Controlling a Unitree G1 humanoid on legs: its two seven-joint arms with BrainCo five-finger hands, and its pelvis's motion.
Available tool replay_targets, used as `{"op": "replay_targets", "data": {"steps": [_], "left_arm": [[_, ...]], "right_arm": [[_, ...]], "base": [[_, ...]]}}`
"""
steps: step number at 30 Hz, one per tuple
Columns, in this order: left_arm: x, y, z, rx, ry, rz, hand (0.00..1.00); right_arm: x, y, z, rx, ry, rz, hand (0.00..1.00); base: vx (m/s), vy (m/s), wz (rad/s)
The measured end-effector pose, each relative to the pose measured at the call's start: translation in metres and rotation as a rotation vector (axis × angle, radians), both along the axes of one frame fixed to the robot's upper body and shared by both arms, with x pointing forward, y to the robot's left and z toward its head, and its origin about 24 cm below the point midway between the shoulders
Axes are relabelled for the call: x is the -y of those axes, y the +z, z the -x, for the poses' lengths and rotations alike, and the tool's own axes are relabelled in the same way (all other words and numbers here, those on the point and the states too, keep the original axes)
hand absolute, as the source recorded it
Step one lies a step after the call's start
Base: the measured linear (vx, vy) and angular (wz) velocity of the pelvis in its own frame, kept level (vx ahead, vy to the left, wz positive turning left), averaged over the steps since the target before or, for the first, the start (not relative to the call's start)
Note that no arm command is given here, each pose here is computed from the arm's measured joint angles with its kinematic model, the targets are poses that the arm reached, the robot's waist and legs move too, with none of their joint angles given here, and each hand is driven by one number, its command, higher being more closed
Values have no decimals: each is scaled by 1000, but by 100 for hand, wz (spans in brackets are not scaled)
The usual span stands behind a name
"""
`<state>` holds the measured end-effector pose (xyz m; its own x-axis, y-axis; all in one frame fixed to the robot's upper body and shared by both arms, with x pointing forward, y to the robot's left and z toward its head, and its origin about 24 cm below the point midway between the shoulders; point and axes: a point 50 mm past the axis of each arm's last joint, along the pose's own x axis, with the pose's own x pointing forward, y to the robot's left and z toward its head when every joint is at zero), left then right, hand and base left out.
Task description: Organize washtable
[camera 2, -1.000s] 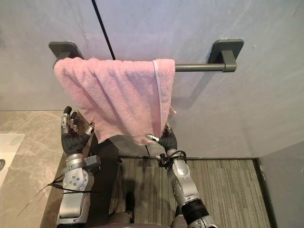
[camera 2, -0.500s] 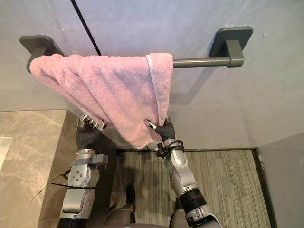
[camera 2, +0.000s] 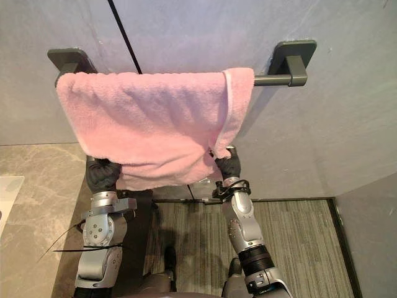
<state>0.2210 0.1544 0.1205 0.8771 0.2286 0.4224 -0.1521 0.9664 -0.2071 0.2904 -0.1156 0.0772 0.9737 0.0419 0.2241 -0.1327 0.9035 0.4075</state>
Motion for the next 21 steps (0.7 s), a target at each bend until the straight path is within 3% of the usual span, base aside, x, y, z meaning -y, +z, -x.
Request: {"op": "replay_targets", "data": {"steps": [9,21], "left_arm": [[12,0,0,6,-89,-17,100],[16,-25,-4,-109,-100,-27,100]], "right_arm": [[25,-7,10,-9,-95,16,100],[30,-32,28,-100,-114,2,100]], "base": [[-8,0,-2],[-13,3,-5]]}}
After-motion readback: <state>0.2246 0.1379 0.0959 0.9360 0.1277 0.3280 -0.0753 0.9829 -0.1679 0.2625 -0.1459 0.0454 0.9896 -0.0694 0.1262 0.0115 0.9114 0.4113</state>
